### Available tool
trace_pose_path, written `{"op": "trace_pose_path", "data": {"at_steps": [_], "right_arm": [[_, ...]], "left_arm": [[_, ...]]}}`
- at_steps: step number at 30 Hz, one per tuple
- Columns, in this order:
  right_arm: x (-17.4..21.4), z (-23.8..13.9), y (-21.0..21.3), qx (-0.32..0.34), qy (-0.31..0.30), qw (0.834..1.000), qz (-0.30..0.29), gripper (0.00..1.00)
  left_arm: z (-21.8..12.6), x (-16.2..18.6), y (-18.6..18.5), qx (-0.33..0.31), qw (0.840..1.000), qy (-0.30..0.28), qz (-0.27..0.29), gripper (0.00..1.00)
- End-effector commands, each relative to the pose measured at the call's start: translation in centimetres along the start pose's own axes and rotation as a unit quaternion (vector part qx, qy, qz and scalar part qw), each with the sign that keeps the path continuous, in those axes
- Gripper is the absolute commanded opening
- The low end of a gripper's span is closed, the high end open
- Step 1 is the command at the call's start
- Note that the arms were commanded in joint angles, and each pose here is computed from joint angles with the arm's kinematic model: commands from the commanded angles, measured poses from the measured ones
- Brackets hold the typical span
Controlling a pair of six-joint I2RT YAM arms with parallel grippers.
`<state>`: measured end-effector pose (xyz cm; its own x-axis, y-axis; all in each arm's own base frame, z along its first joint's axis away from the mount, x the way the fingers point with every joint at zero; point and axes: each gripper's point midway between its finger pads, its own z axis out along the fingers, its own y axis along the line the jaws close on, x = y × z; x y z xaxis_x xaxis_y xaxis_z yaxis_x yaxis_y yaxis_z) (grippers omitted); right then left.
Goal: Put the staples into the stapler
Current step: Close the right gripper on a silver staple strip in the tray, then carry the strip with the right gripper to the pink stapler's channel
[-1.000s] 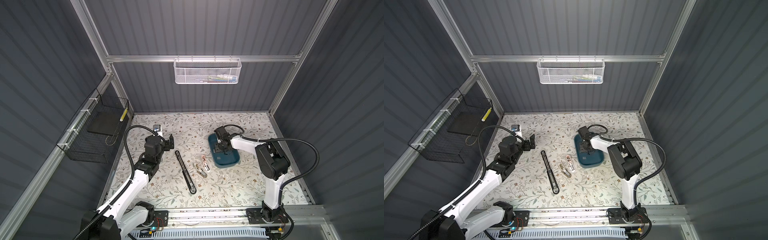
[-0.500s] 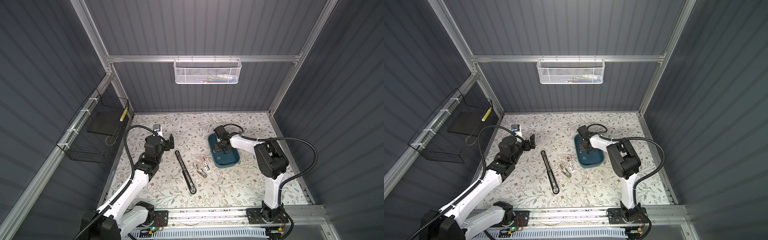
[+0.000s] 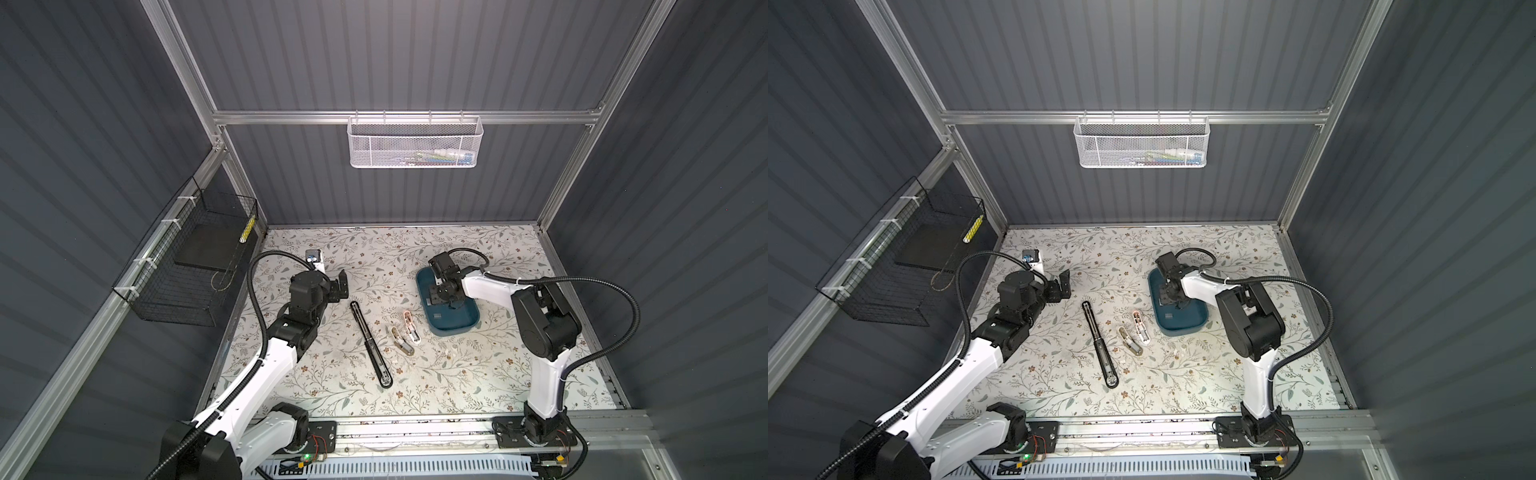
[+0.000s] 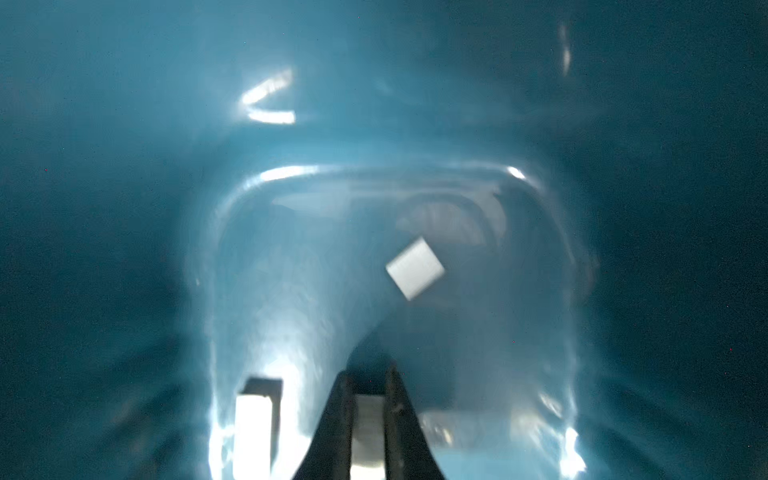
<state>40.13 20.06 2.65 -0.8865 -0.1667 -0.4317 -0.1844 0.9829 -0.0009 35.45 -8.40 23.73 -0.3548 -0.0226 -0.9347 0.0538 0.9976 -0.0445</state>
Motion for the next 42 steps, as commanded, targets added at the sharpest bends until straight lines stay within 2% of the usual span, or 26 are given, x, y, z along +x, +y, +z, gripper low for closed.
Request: {"op": "trace_pose_path", "data": {"at_steps": [1,6,9,11,14,19,23,28,36,42], "right_arm": [[-1.1,-3.0,-0.3,-0.009,-0.04,0.999,-0.014,0.14],[-2.4,-6.3,-1.1,-0.003,-0.114,0.993,-0.035,0.14],[-2.8,-8.2,-0.8,-0.022,-0.147,0.988,-0.036,0.15],[-2.7,-9.4,-0.1,-0.039,-0.162,0.985,-0.034,0.15],[-1.9,-11.1,1.9,-0.07,-0.182,0.98,-0.049,0.15],[0.1,-13.2,5.0,-0.071,-0.202,0.972,-0.094,0.15],[1.9,-14.9,6.6,-0.097,-0.214,0.967,-0.102,0.15],[3.6,-16.5,8.7,-0.144,-0.223,0.958,-0.111,0.15],[5.7,-17.5,10.9,-0.184,-0.22,0.95,-0.127,0.15],[7.0,-17.0,12.4,-0.189,-0.209,0.949,-0.142,0.14]], "left_arm": [[-0.3,0.3,0.4,-0.011,0.998,0.035,-0.042,1.0],[-0.4,6.4,0.2,-0.002,0.99,0.105,-0.099,0.99],[-0.7,9.7,-0.2,0.019,0.985,0.12,-0.125,0.99],[-0.9,10.5,-0.1,0.021,0.983,0.121,-0.139,0.99],[-1.3,10.7,-0.6,0.039,0.981,0.124,-0.142,0.99],[-2.2,11.6,-2.2,0.098,0.977,0.118,-0.15,0.99],[-3.5,12.4,-1.9,0.098,0.977,0.138,-0.132,0.99],[-5.0,12.6,-2.7,0.137,0.974,0.133,-0.123,0.97],[-5.5,13.5,-3.8,0.174,0.968,0.14,-0.115,0.94],[-5.6,13.5,-3.6,0.17,0.968,0.136,-0.122,0.99]]}}
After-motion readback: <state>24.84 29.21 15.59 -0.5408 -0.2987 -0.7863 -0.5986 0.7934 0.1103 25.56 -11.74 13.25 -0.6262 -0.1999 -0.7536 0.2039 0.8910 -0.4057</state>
